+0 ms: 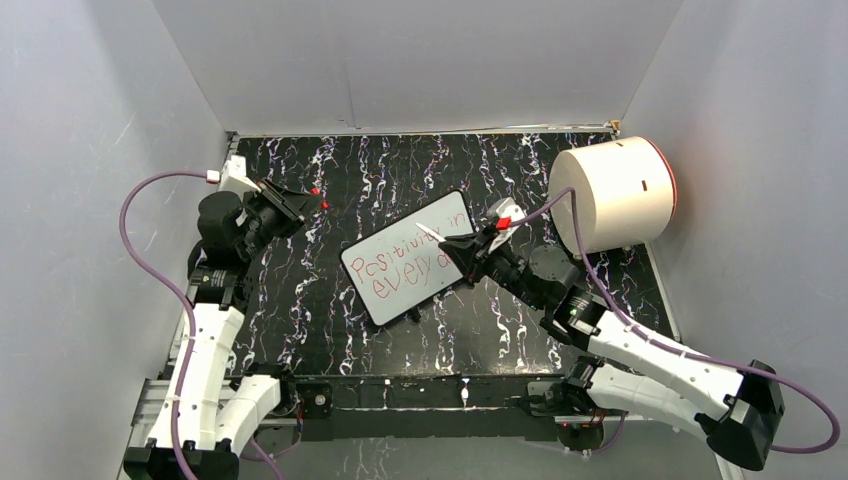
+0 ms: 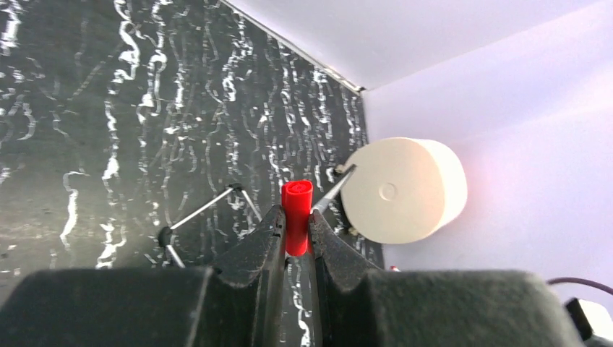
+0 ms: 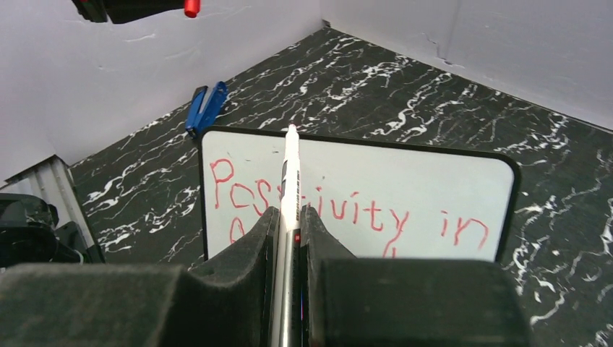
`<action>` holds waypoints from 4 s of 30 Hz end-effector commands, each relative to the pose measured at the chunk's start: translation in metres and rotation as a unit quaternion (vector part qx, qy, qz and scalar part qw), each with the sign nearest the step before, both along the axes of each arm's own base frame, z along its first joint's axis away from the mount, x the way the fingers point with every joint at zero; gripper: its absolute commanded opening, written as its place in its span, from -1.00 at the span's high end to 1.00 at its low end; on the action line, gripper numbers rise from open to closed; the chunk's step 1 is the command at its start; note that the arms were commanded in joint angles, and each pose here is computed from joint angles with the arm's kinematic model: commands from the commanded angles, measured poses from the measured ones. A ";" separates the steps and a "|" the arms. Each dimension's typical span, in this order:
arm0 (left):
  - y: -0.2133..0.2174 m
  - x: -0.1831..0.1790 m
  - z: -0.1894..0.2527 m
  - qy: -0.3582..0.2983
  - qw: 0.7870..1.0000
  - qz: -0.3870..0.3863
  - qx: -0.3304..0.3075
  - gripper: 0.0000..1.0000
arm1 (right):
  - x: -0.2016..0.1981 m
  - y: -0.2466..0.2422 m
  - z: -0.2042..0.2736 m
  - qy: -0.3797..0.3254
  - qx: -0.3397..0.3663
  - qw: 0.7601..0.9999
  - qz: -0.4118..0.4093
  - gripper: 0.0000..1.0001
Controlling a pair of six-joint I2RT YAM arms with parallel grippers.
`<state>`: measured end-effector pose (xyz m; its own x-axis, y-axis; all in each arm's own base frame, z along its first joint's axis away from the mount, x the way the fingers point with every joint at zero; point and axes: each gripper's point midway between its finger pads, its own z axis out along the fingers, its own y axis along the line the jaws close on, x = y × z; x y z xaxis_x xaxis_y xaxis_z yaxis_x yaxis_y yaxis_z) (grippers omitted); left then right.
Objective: Write a sentence on the whiteboard
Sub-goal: Close the pen cap at the center of the board.
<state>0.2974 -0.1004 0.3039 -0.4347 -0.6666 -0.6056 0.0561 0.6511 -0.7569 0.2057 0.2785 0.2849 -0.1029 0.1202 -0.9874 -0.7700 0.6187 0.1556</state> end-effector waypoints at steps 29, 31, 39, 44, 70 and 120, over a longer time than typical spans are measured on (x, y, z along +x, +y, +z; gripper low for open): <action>-0.119 -0.016 0.030 -0.089 0.978 -0.121 -0.143 1.00 | -0.006 0.039 0.041 -0.103 0.152 0.981 0.060 1.00; -0.121 -0.017 0.029 -0.087 0.978 -0.126 -0.143 1.00 | -0.006 0.039 0.041 -0.103 0.154 0.981 0.062 1.00; -0.126 -0.019 0.028 -0.086 0.975 -0.138 -0.148 1.00 | -0.004 0.040 0.040 -0.100 0.155 0.981 0.057 1.00; -0.128 -0.021 0.030 -0.087 0.974 -0.145 -0.149 1.00 | -0.002 0.039 0.041 -0.097 0.162 0.981 0.053 1.00; -0.131 -0.020 0.032 -0.093 0.974 -0.149 -0.145 1.00 | 0.002 0.036 0.038 -0.091 0.150 0.984 0.039 1.00; -0.135 -0.018 0.024 -0.088 0.974 -0.155 -0.138 1.00 | 0.003 0.031 0.052 -0.095 0.168 0.981 0.028 1.00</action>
<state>0.2794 -0.2352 0.3195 -0.5707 -0.6624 -0.4853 0.3285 0.3575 -0.8743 0.2135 0.3141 0.2972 0.0016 0.3520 -0.9360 -0.8206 0.5355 0.1999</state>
